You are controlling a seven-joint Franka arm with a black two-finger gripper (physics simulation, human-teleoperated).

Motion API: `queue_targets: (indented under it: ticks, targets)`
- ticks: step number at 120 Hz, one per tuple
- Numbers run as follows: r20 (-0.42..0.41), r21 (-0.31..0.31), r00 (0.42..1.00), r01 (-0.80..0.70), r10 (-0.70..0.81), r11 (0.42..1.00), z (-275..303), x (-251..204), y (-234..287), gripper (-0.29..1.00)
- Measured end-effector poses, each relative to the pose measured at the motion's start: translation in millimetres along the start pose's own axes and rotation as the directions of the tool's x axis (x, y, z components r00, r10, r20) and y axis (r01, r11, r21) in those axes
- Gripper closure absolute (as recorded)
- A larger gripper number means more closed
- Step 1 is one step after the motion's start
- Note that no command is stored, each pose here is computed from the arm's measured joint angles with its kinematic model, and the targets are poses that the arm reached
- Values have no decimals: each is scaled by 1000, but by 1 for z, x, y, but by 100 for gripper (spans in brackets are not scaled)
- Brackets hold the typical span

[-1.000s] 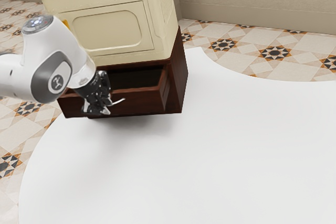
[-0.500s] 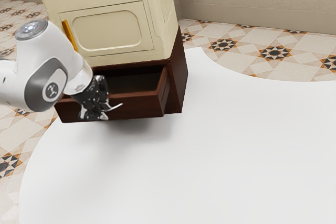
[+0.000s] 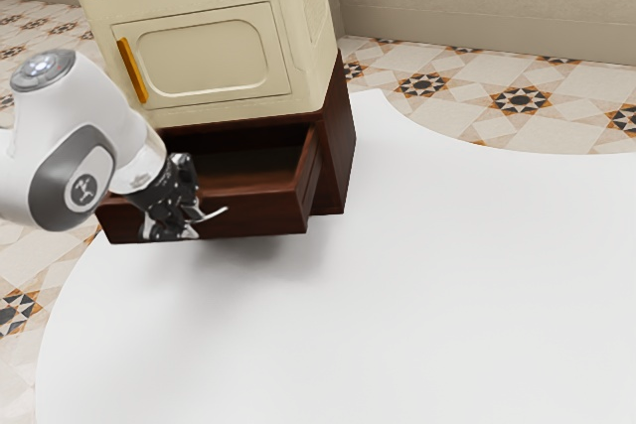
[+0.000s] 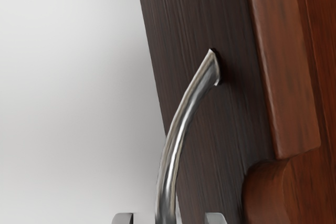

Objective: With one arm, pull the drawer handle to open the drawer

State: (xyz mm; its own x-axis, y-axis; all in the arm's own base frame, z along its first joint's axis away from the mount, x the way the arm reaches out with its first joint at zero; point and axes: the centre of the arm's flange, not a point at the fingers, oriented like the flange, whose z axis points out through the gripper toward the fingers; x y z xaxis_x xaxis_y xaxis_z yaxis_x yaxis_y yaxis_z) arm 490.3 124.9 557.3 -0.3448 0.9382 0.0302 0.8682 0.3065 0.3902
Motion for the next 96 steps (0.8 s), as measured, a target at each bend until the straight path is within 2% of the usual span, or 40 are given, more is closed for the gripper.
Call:
queue_targets:
  ticks: [48, 96]
  targets:
    - [-6, -7, 1000, -2, 2, 1000, -7, 0, -9, 60]
    - [-20, -79, 1000, -26, 24, 997, -42, 1, -1, 61]
